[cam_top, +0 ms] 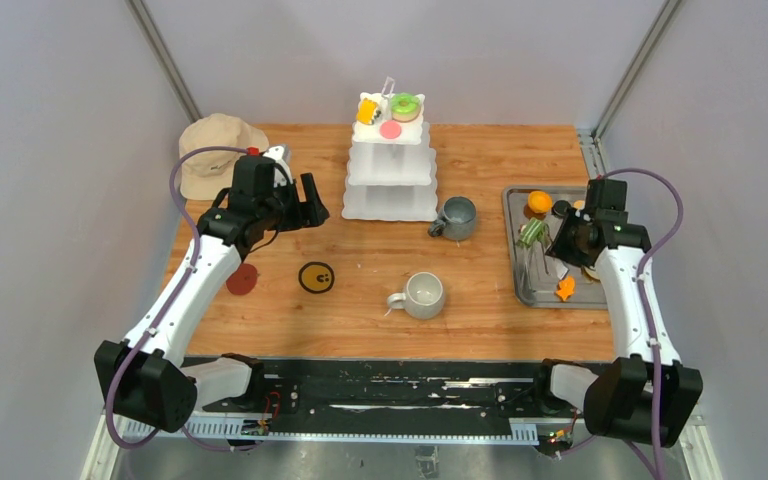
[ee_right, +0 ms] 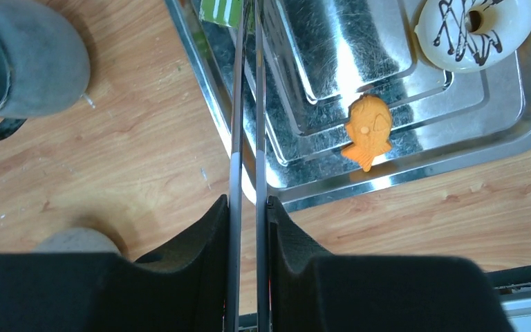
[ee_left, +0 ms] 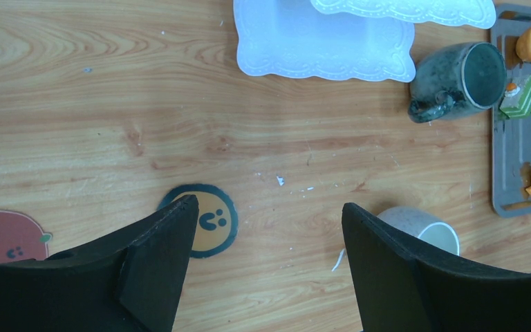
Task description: Serve the afternoon tea
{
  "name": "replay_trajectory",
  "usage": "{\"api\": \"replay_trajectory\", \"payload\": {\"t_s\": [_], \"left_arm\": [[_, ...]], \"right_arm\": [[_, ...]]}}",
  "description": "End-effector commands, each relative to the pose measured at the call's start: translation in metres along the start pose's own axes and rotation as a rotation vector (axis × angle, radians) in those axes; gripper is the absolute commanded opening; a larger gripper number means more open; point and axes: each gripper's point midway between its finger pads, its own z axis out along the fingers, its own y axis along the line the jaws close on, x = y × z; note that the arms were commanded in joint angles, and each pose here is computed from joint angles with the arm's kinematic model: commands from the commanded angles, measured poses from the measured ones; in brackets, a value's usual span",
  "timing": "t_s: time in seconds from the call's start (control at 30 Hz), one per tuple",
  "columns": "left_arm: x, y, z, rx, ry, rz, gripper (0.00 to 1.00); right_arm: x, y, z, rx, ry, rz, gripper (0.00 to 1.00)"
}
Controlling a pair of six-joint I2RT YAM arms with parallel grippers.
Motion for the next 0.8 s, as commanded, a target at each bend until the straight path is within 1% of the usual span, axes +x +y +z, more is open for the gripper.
{"api": "replay_trajectory", "payload": {"t_s": [0.0,0.07,0.1,0.13,0.23,0.3,0.33,0.5,0.77], "left_arm": [[-0.005,-0.007,0.0,0.028,-0.012,0.012,0.8],[-0.005,-0.008,0.0,0.032,-0.013,0.011,0.8],[-0.005,-0.008,-0.001,0.034,-0.015,0.01,0.8],[-0.005,-0.008,-0.001,0.035,-0.016,0.011,0.8],[-0.005,-0.008,-0.003,0.034,-0.019,0.012,0.8],[-0.005,-0.008,-0.005,0.031,-0.021,0.014,0.8],[-0.004,-0.007,-0.005,0.031,-0.022,0.015,0.8],[-0.004,-0.008,-0.005,0.032,-0.02,0.012,0.8],[-0.006,-0.009,-0.004,0.038,-0.017,0.015,0.8]], "right_arm": [[0.009,0.004,-0.016,-0.046,0.02,-0.02,0.01],[0.009,-0.001,-0.016,-0.02,0.013,-0.025,0.01],[0.009,-0.002,-0.016,-0.012,0.013,-0.028,0.03],[0.01,-0.003,-0.015,-0.009,0.02,-0.029,0.08],[0.013,-0.001,-0.016,-0.015,0.024,-0.031,0.27],[0.012,0.002,-0.018,-0.02,0.013,-0.031,0.36],[0.012,0.003,-0.019,-0.025,0.008,-0.032,0.38],[0.01,0.013,-0.023,-0.042,-0.011,-0.043,0.43],[0.005,0.022,-0.026,-0.059,-0.03,-0.04,0.43]]}}
